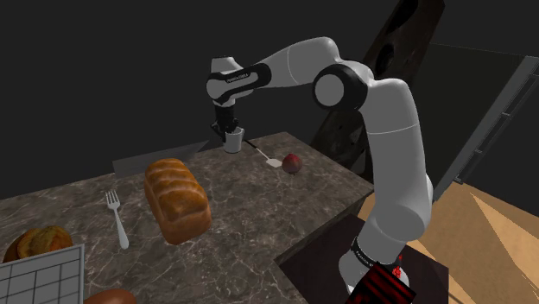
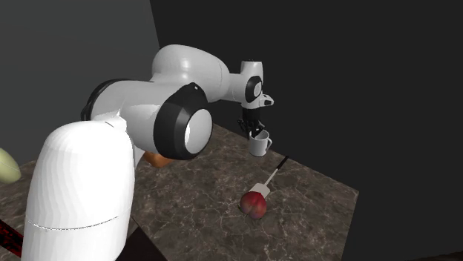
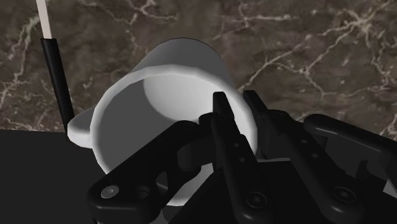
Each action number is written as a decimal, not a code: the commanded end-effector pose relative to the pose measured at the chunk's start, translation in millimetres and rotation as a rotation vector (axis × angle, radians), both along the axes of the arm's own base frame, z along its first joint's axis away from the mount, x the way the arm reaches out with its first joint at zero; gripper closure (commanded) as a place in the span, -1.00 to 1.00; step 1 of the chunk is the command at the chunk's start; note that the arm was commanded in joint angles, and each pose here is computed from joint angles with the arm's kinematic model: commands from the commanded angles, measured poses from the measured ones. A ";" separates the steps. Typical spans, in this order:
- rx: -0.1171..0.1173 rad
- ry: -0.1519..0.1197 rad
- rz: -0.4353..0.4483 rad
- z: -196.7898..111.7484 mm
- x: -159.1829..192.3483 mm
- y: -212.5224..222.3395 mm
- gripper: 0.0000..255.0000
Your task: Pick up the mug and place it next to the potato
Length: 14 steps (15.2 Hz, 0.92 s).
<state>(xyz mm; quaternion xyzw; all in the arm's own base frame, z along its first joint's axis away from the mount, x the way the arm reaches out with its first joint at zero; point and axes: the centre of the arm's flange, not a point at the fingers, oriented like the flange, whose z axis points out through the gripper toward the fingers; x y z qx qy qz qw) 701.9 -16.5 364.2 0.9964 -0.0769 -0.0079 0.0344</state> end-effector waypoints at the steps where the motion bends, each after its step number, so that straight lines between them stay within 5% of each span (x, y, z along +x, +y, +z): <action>1: 0.000 0.000 0.000 10.8 0.1 0.8 1.00; 14: 0.000 0.000 0.000 79.4 0.1 0.8 1.00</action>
